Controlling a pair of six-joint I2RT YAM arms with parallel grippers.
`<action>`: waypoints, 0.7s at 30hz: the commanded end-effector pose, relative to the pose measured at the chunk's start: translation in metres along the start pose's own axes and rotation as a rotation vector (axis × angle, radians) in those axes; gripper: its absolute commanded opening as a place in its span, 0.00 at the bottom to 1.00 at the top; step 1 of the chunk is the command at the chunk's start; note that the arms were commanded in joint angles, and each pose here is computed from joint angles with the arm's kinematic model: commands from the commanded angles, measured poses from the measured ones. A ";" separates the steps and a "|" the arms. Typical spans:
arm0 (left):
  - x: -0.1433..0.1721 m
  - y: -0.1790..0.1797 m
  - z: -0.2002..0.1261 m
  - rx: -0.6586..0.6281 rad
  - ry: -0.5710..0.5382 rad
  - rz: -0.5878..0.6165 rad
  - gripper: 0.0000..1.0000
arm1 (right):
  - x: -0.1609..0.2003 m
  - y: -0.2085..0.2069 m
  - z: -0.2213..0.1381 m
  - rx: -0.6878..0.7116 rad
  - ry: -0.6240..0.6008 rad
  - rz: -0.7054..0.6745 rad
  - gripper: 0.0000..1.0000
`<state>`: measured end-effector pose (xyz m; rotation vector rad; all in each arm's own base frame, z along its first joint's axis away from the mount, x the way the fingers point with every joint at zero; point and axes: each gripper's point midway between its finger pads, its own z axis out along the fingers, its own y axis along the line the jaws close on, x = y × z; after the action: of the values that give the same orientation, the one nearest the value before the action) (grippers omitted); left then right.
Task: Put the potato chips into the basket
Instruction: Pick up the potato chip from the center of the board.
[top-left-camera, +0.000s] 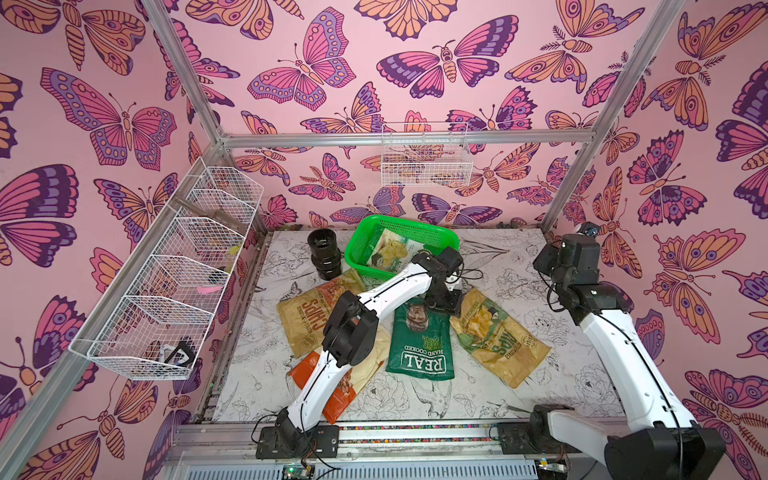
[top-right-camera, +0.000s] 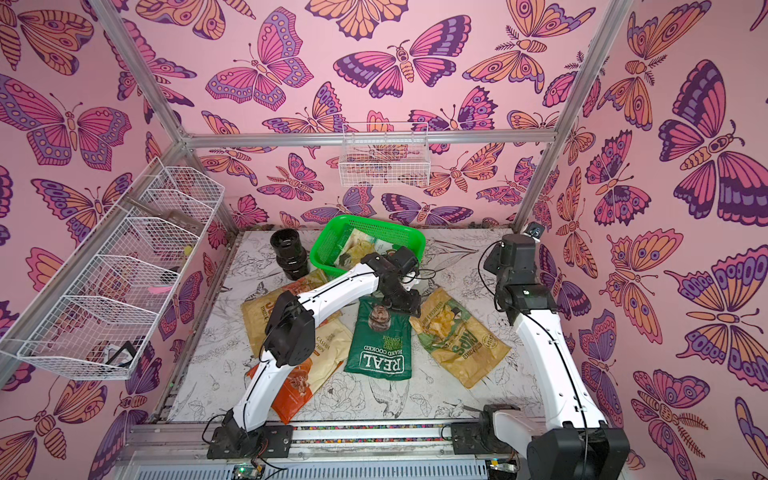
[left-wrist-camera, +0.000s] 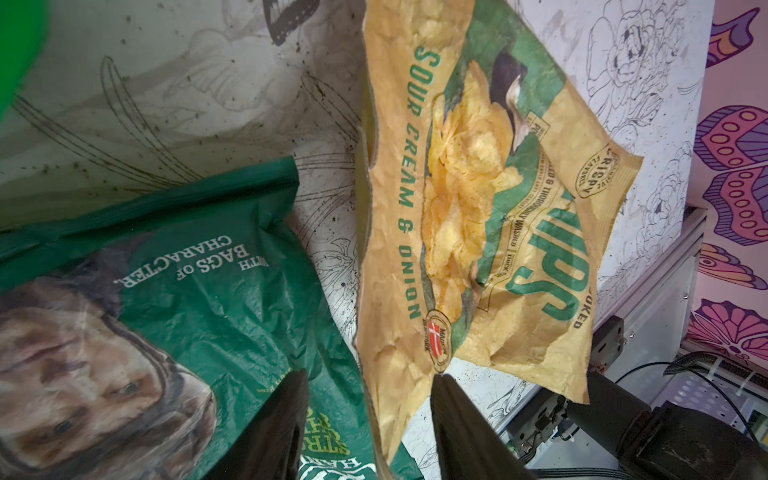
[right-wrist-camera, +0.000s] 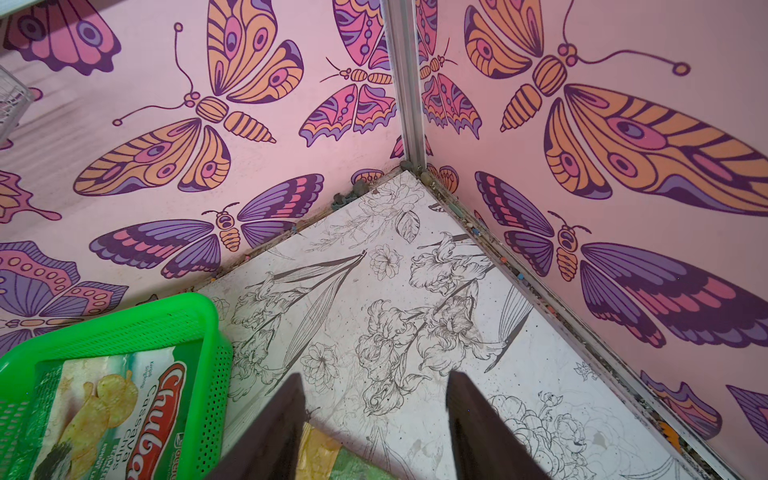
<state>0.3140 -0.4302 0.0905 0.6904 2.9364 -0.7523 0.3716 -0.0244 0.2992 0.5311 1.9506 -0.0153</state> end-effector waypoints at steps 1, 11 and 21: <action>0.007 -0.004 0.015 0.041 0.065 0.004 0.52 | 0.002 0.003 0.005 -0.013 0.008 0.007 0.57; -0.018 -0.088 -0.049 0.313 -0.043 0.165 0.00 | -0.004 0.006 0.001 -0.026 0.000 0.022 0.57; 0.003 -0.207 -0.250 0.615 -0.400 0.504 0.00 | -0.018 -0.001 -0.011 -0.001 -0.061 0.043 0.57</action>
<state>0.2576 -0.4910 0.3168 1.0480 2.3141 -1.4088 0.3729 -0.0226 0.2996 0.5322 1.9479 0.0010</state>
